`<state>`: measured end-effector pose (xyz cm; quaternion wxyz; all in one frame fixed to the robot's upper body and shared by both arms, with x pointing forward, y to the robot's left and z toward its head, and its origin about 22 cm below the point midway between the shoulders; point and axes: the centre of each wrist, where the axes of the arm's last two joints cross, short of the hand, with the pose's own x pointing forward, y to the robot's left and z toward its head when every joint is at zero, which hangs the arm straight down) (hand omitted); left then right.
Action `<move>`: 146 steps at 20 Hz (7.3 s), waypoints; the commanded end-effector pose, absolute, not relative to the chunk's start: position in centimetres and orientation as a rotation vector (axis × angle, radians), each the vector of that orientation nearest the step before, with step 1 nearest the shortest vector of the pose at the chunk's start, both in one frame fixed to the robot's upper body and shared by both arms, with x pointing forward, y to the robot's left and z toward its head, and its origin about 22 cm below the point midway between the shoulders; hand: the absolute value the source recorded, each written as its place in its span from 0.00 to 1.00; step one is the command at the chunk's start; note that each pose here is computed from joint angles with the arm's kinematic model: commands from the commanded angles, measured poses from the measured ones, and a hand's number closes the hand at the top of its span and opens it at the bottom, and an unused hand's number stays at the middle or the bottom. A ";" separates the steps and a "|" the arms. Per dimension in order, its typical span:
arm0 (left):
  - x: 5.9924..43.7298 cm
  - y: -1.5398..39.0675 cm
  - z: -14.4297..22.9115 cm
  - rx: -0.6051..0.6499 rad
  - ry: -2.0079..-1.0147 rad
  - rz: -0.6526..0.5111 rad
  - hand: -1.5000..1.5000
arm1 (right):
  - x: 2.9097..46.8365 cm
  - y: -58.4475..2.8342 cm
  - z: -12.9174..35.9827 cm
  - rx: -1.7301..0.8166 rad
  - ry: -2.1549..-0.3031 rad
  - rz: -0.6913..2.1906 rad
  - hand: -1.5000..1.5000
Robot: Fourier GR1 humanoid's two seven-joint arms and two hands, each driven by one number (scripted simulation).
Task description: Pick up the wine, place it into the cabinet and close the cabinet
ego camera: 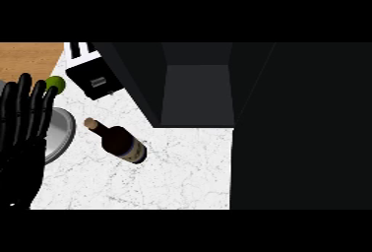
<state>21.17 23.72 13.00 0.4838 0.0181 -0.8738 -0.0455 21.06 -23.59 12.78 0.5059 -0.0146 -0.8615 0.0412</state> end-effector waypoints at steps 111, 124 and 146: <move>23.6 29.3 -10.1 -0.157 -1.565 0.085 0.00 | 8.6 -16.8 22.1 0.242 -1.945 0.143 0.00; 24.4 26.3 -12.8 -0.195 -1.608 0.175 1.00 | 8.3 -16.7 21.1 0.227 -1.944 0.145 0.00; 23.7 30.3 -11.6 -0.303 -1.709 -0.013 1.00 | 8.8 -17.1 21.0 0.216 -1.949 0.126 0.00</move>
